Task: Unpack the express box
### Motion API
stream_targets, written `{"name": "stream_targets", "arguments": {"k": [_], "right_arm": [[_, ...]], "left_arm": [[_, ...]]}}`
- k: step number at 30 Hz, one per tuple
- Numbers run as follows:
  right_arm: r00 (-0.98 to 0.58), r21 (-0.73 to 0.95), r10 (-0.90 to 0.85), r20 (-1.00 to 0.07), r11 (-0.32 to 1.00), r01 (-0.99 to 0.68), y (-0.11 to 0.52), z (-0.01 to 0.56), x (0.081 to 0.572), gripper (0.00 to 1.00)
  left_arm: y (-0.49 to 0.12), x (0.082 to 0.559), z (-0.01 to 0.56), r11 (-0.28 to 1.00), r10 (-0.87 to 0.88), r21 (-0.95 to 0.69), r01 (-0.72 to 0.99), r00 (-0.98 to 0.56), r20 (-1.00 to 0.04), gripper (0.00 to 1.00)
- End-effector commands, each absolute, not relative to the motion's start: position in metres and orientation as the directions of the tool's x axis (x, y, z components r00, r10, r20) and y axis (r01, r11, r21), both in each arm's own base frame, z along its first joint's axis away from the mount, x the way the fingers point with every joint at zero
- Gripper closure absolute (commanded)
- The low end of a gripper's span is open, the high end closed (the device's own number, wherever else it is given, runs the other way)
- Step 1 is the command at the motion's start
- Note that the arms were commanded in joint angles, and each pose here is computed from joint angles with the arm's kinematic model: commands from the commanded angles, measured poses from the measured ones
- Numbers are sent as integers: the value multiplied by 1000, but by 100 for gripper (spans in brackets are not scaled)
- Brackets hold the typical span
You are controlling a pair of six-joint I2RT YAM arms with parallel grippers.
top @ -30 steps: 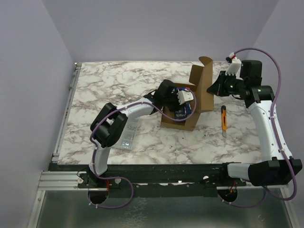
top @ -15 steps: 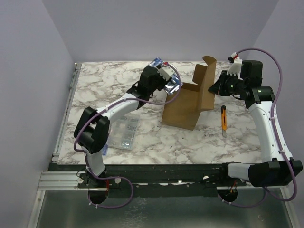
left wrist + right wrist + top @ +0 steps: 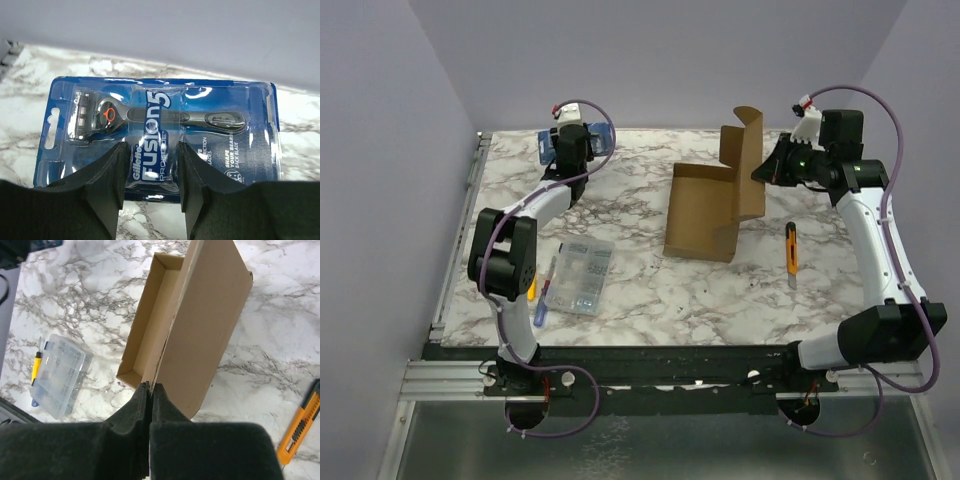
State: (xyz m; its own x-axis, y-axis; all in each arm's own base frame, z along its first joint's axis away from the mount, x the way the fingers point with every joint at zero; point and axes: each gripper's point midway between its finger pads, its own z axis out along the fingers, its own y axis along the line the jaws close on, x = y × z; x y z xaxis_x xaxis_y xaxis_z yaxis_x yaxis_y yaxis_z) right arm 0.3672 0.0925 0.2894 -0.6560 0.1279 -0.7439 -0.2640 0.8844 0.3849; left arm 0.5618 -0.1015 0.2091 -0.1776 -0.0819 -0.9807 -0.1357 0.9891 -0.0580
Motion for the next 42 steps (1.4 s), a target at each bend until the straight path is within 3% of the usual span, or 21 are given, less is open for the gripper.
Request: {"name": "stream_targets", "arguments": {"k": [1, 5, 7, 9, 15, 18, 24, 29, 36, 42], "right_arm": [[-618, 375, 81, -782, 852, -364, 102, 307, 382, 100], [-628, 365, 60, -775, 855, -368, 102, 308, 393, 100], [-635, 354, 53, -771, 864, -357, 99, 307, 397, 99], [-643, 328, 53, -764, 890, -316, 91, 304, 401, 93], [-664, 250, 53, -746, 946, -206, 67, 300, 402, 50], [-659, 225, 51, -750, 957, -182, 61, 306, 400, 35], [-594, 232, 72, -801, 952, -198, 63, 347, 385, 14], [-495, 233, 101, -863, 949, -213, 63, 395, 355, 1], [-277, 190, 136, -951, 966, -176, 49, 459, 301, 0], [6, 185, 188, -982, 972, -148, 35, 520, 234, 0]], "left_arm": [[-82, 579, 160, 964, -168, -110, -243, -233, -958, 68], [-64, 591, 131, 958, -159, -77, -277, -284, -945, 64], [-58, 596, 117, 957, -164, -68, -284, -330, -930, 55], [-55, 598, 108, 957, -175, -69, -281, -372, -912, 37], [-57, 589, 126, 958, -209, -115, -263, -361, -909, 15], [-60, 583, 151, 957, -231, -152, -246, -337, -912, 2], [-84, 561, 216, 943, -332, -303, -141, -282, -900, 1], [-127, 526, 295, 914, -364, -396, 86, -258, -895, 1], [-154, 435, 415, 863, -327, -347, 367, -118, -938, 1], [-190, 342, 500, 757, -329, -244, 606, 31, -944, 1]]}}
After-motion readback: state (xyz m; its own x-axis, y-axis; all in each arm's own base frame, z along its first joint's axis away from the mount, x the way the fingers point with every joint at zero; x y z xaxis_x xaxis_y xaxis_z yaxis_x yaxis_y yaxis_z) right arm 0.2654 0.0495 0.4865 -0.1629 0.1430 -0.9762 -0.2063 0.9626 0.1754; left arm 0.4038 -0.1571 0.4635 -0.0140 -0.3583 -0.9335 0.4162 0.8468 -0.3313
